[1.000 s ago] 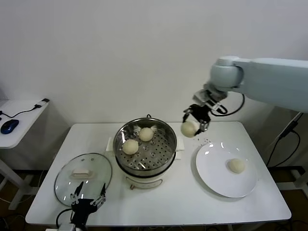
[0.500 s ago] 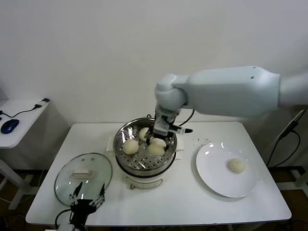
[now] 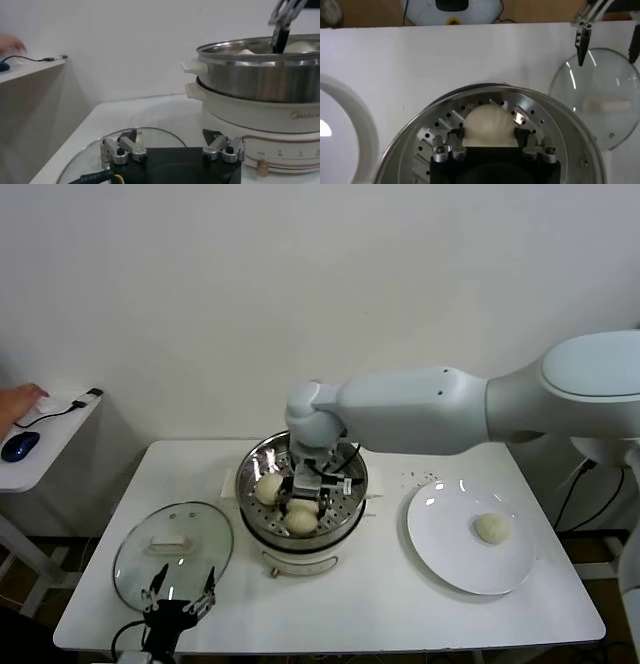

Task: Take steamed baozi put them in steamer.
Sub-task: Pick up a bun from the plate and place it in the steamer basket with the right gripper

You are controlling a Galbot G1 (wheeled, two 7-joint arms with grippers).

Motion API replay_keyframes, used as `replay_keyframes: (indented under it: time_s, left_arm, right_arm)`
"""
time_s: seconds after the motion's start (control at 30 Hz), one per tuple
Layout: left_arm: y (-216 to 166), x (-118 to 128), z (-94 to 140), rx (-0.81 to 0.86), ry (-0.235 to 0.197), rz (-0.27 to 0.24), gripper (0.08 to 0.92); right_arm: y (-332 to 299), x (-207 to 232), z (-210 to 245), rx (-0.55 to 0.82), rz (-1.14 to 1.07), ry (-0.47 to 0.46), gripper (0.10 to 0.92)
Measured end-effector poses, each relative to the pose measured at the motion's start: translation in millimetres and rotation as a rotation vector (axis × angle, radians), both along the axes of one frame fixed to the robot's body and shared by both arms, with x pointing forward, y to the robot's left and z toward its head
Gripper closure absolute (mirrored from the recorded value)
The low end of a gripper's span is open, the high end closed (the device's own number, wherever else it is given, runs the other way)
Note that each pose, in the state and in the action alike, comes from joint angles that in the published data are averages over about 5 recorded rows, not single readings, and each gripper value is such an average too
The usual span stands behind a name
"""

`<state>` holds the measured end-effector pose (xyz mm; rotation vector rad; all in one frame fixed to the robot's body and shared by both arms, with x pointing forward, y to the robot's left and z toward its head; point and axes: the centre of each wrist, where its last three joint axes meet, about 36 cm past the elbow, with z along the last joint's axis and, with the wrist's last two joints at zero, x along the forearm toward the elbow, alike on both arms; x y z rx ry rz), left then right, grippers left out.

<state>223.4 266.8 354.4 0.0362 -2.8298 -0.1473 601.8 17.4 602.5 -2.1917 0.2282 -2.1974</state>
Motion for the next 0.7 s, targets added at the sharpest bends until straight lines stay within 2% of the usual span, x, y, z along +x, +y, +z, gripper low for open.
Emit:
replay_keyframes:
  time_s: [0.13,0.37,0.7]
  left_arm:
    - [0,0,0,-0.002,0.000,0.001,0.177]
    - [-1,-1,0,-0.004,0.001,0.002,0.177]
    - [-5,-3,2,-0.010,-0.005,-0.006,0.177]
  right_arm:
    - [3,4,-9,0.002,0.001,0.011,0.335]
    - [6,10,-11,0.028,0.008,0.029,0.209]
    - [-15,26,37,0.014,-0.035,0.057,0.199]
